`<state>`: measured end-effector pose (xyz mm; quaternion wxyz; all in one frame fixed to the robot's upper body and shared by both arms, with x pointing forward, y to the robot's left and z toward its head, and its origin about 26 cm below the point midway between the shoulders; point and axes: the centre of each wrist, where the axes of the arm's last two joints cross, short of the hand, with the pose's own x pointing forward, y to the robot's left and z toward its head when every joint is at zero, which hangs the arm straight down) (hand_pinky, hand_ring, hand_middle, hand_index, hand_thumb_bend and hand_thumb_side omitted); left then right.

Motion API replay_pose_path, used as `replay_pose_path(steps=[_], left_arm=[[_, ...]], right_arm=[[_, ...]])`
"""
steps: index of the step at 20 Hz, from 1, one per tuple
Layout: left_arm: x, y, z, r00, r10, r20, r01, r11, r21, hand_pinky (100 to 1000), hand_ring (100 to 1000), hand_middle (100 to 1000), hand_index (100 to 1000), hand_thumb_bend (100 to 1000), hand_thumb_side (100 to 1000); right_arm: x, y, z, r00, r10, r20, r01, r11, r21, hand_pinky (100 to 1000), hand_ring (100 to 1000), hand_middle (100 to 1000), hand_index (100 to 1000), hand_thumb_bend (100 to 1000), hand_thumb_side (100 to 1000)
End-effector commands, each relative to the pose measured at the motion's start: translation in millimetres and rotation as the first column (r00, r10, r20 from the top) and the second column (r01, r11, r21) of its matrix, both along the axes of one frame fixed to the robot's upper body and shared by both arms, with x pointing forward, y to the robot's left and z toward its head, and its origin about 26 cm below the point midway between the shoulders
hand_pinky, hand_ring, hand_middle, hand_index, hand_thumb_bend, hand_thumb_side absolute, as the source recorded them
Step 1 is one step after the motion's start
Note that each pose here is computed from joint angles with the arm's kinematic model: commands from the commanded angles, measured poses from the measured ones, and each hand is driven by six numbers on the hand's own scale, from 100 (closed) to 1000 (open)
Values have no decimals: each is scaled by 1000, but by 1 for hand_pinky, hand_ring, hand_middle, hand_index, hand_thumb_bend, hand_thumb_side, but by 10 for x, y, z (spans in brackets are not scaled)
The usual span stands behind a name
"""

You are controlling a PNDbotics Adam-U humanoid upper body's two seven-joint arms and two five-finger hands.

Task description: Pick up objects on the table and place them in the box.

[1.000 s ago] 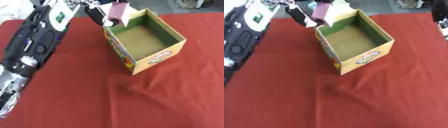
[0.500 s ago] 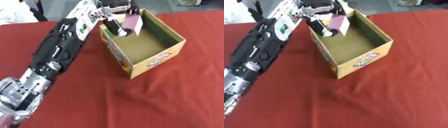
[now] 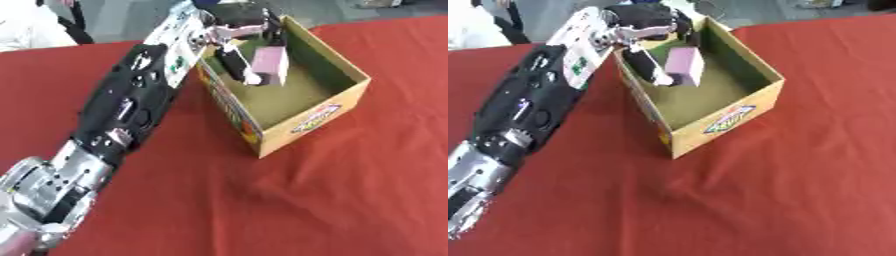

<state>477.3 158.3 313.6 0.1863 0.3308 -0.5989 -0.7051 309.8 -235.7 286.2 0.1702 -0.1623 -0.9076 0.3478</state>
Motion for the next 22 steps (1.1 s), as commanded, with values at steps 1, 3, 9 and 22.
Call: replay_pose_path(steps=[1,3,9,22], left_arm=[[-10,16,73,1000,6,28,-7,1000,27,811,810,803,883,615,454],[-11,25,71,999,6,35,-8,999,32,844,843,833,913,777,524],[-42,76,161,997,-10,82,13,999,-35,829,824,806,887,706,563],[-214,229,410,988,-67,140,99,966,-237,772,748,738,831,567,575]], right_arm=[[-36,-10,70,1000,1,26,-1,1000,1,846,761,736,812,100,985],[-36,-13,65,1000,-1,24,1,1000,0,846,761,736,812,100,985],[-36,-27,38,1000,-9,12,9,1000,0,846,760,736,812,100,986],[-40,-109,-30,999,-48,-11,48,999,-3,844,762,737,813,100,977]])
